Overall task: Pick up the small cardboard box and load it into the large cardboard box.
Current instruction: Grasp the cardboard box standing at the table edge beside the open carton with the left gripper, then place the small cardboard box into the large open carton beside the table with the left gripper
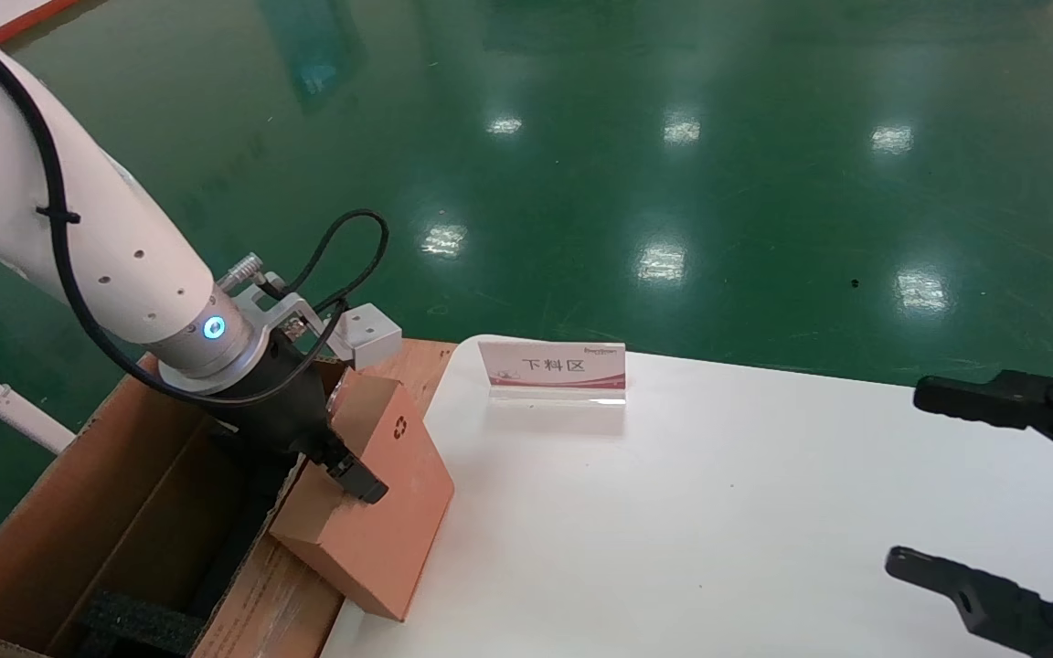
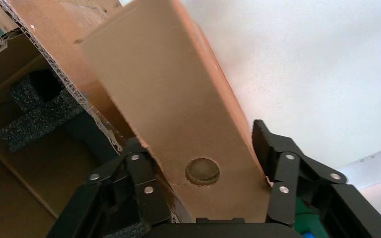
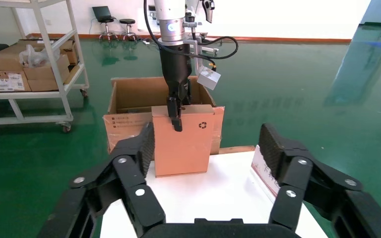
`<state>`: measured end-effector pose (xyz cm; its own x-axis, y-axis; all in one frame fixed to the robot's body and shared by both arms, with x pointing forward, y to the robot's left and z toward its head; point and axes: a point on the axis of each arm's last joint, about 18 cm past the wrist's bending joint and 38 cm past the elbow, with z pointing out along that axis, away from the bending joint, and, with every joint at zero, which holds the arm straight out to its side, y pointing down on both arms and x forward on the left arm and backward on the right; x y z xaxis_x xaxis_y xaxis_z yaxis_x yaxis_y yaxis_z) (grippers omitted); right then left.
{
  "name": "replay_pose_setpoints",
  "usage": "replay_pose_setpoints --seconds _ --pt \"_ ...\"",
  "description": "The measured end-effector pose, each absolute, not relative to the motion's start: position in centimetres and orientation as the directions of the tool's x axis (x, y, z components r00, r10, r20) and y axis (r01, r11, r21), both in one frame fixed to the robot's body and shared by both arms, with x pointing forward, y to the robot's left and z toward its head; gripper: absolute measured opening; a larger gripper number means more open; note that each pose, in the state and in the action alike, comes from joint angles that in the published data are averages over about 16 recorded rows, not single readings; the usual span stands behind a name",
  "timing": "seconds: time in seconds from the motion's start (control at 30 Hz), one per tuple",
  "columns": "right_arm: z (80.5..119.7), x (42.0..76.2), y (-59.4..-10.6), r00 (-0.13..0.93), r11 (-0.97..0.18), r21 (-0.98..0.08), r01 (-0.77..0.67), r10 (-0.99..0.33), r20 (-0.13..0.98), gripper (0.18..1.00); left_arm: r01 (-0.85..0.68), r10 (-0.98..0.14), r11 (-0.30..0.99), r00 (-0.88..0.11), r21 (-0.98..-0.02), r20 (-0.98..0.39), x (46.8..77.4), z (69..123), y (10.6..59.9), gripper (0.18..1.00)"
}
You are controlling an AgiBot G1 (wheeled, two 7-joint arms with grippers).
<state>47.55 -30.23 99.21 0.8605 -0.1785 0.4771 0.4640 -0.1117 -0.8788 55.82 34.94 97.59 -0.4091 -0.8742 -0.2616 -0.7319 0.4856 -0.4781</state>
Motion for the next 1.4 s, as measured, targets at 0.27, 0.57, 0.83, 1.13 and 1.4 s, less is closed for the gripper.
replay_pose_setpoints --seconds 0.27,0.57,0.83,1.13,1.4 --pt "99.2 47.6 -30.2 0.861 -0.112 -0.879 0.464 -0.179 0.477 0.713 -0.731 -0.874 0.486 -0.409 -0.479 -0.263 55.9 97.7 34.9 0.579" --pt "99.2 47.6 -30.2 0.86 -0.112 -0.879 0.464 -0.179 0.477 0.495 -0.701 -0.875 0.483 -0.411 -0.524 -0.255 55.7 99.9 34.5 0.428" --pt "99.2 47.6 -30.2 0.86 -0.112 -0.879 0.464 -0.179 0.477 0.335 -0.617 -0.879 0.468 -0.401 -0.633 -0.259 53.8 106.7 34.1 0.401" --pt "99.2 47.6 -30.2 0.86 -0.112 -0.879 0.464 -0.179 0.477 0.232 -0.538 -0.88 0.468 -0.359 -0.701 -0.312 48.9 115.5 35.3 0.397" --pt "99.2 47.6 -30.2 0.86 -0.112 -0.879 0.464 -0.179 0.477 0.195 -0.591 -0.885 0.464 -0.286 -0.66 -0.367 45.7 118.1 38.7 0.395"
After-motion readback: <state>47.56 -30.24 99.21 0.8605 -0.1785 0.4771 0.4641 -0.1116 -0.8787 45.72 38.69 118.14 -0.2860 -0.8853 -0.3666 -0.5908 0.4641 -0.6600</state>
